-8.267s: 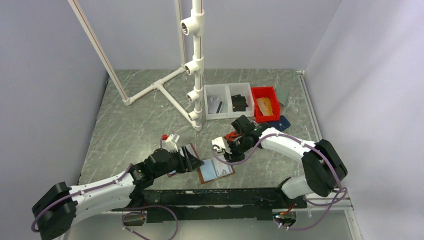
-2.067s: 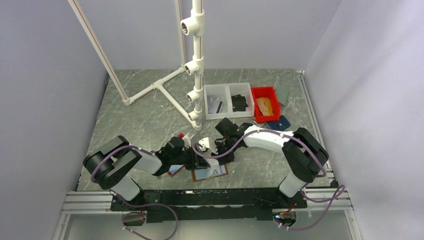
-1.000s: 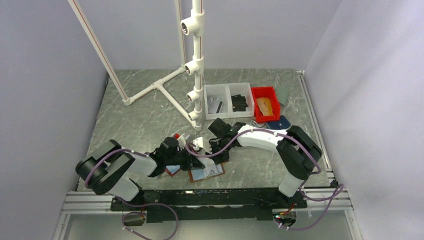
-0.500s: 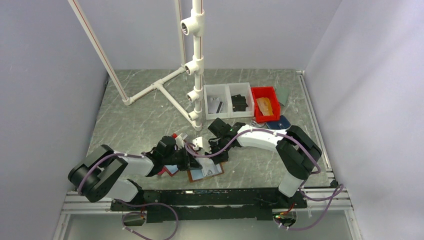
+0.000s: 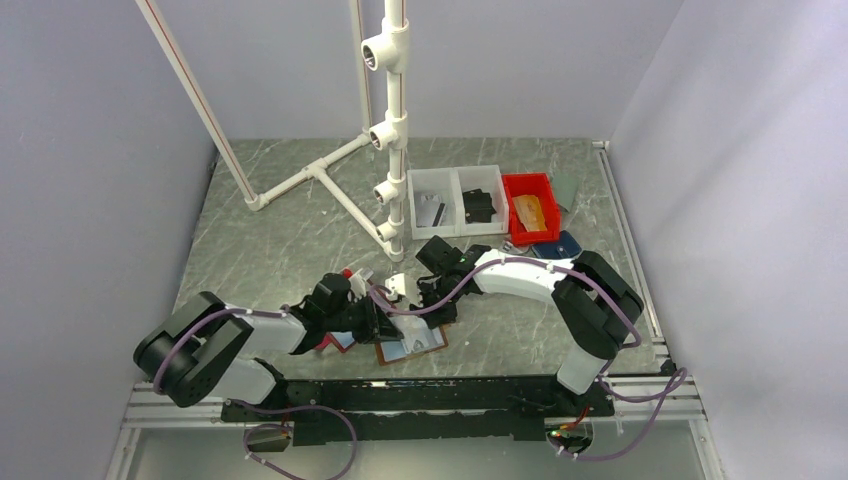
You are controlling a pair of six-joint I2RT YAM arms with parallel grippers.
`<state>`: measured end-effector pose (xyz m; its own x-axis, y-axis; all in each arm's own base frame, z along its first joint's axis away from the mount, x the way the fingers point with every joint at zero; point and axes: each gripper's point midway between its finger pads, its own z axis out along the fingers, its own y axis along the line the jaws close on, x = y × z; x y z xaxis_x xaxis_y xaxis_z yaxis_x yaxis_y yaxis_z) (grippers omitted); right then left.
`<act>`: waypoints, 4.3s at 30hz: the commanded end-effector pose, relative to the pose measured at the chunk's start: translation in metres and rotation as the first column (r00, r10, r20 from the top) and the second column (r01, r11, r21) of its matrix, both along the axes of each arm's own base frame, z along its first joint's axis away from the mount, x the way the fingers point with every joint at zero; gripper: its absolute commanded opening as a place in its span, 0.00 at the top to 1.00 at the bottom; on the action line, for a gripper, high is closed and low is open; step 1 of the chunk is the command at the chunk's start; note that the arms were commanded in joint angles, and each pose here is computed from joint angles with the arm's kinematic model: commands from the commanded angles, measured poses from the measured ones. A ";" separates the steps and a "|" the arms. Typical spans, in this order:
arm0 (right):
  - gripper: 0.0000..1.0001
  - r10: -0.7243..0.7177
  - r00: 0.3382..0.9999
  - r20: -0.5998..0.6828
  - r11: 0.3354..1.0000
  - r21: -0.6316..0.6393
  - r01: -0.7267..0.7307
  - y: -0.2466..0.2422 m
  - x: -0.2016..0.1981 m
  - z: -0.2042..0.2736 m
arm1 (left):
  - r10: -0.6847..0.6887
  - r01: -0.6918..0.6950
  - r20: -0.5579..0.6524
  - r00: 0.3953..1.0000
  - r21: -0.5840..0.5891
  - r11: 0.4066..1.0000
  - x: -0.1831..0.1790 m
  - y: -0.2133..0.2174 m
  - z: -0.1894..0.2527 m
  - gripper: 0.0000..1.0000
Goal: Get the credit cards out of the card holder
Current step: Remove the credit card from the card holder, then place the credit card in the storage box.
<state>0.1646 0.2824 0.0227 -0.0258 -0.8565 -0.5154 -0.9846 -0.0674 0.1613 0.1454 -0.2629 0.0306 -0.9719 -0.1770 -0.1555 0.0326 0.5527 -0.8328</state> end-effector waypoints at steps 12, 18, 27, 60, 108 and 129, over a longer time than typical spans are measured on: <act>0.94 -0.004 1.000 0.021 0.996 -0.090 0.006 -0.016 0.004 -0.021 | 0.118 -0.124 -0.080 0.990 -0.073 0.990 0.006 -0.002 -0.015 0.72; 0.94 -0.005 1.000 0.019 0.996 -0.089 0.006 -0.016 0.004 -0.021 | 0.177 -0.186 -0.100 0.979 -0.081 0.979 0.012 0.000 -0.020 0.84; 0.94 -0.004 1.000 0.028 0.996 -0.095 0.006 -0.017 0.005 -0.021 | 0.130 -0.131 -0.016 0.991 -0.078 0.988 0.006 0.005 -0.015 1.00; 0.69 0.085 0.990 -0.115 0.986 0.151 -0.067 -0.012 -0.011 0.056 | 0.000 0.051 0.435 0.901 -0.106 0.993 -0.008 0.027 0.083 1.00; 0.79 0.069 0.906 -0.417 0.844 0.508 0.170 -0.013 0.000 0.144 | -0.094 0.261 0.777 0.622 -0.092 0.961 0.005 -0.060 0.147 1.00; 1.00 0.127 0.953 -0.275 0.864 0.502 0.029 -0.038 -0.001 0.139 | 0.004 0.044 0.665 0.747 -0.056 0.997 0.019 -0.032 0.121 0.23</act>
